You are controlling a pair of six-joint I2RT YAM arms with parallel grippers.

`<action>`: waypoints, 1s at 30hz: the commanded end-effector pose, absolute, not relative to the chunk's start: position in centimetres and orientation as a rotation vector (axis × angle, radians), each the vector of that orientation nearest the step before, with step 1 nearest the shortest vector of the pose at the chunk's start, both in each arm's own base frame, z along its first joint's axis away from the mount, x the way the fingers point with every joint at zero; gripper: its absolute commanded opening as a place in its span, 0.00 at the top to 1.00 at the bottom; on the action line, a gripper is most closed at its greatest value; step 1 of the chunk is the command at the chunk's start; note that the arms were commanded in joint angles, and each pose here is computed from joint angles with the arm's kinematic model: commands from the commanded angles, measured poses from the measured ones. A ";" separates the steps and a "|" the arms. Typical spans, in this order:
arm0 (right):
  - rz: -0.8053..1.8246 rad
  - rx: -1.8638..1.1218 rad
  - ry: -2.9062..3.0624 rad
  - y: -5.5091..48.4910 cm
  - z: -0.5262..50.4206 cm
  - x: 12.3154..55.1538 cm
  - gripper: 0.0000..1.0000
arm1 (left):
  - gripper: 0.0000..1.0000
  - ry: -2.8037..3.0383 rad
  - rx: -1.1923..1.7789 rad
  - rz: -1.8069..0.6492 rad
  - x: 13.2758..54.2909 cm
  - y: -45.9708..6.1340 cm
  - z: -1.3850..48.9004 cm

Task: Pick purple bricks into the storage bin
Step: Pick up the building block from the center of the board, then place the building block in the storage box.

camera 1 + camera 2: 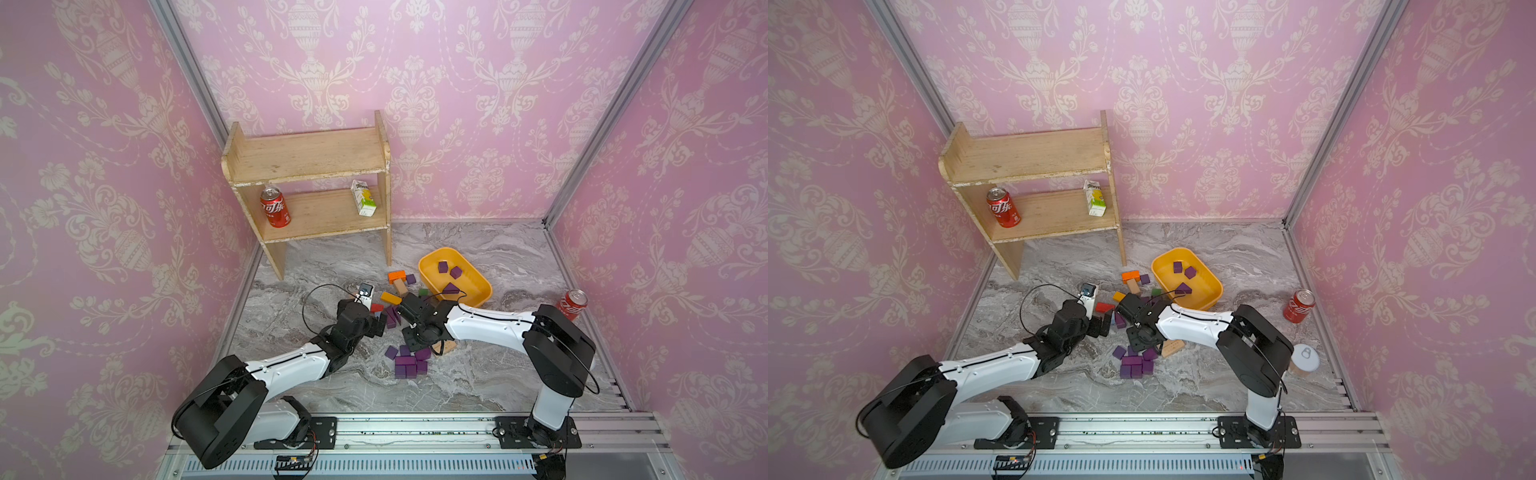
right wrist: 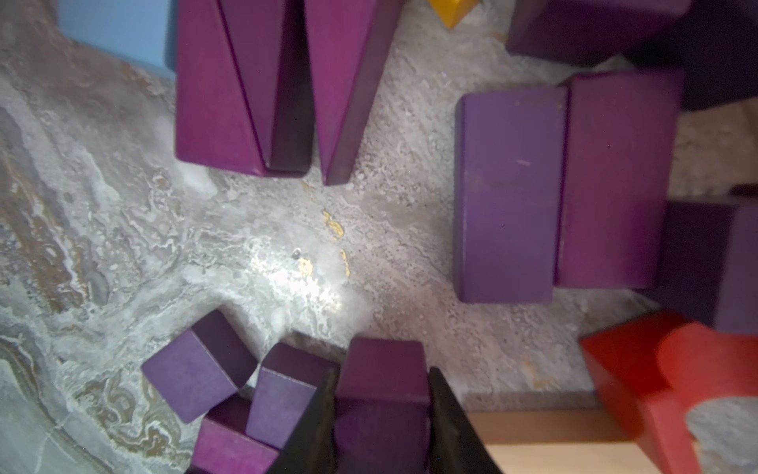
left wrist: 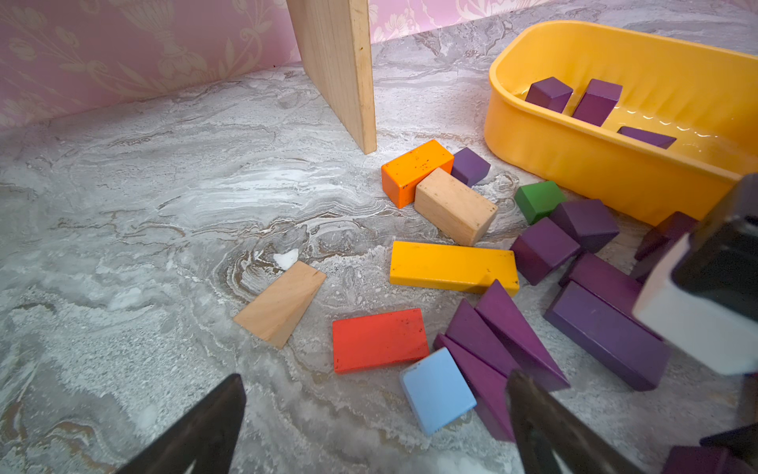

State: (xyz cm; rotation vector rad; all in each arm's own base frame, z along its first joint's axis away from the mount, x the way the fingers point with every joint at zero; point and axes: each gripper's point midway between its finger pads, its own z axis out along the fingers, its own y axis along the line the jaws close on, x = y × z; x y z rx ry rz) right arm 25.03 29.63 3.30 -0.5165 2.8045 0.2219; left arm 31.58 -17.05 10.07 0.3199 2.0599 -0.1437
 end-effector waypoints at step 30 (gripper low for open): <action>0.154 -0.056 2.491 15.6 17.0 40.7 0.76 | 0.01 2.077 0.272 -0.153 31.6 -16.6 9.6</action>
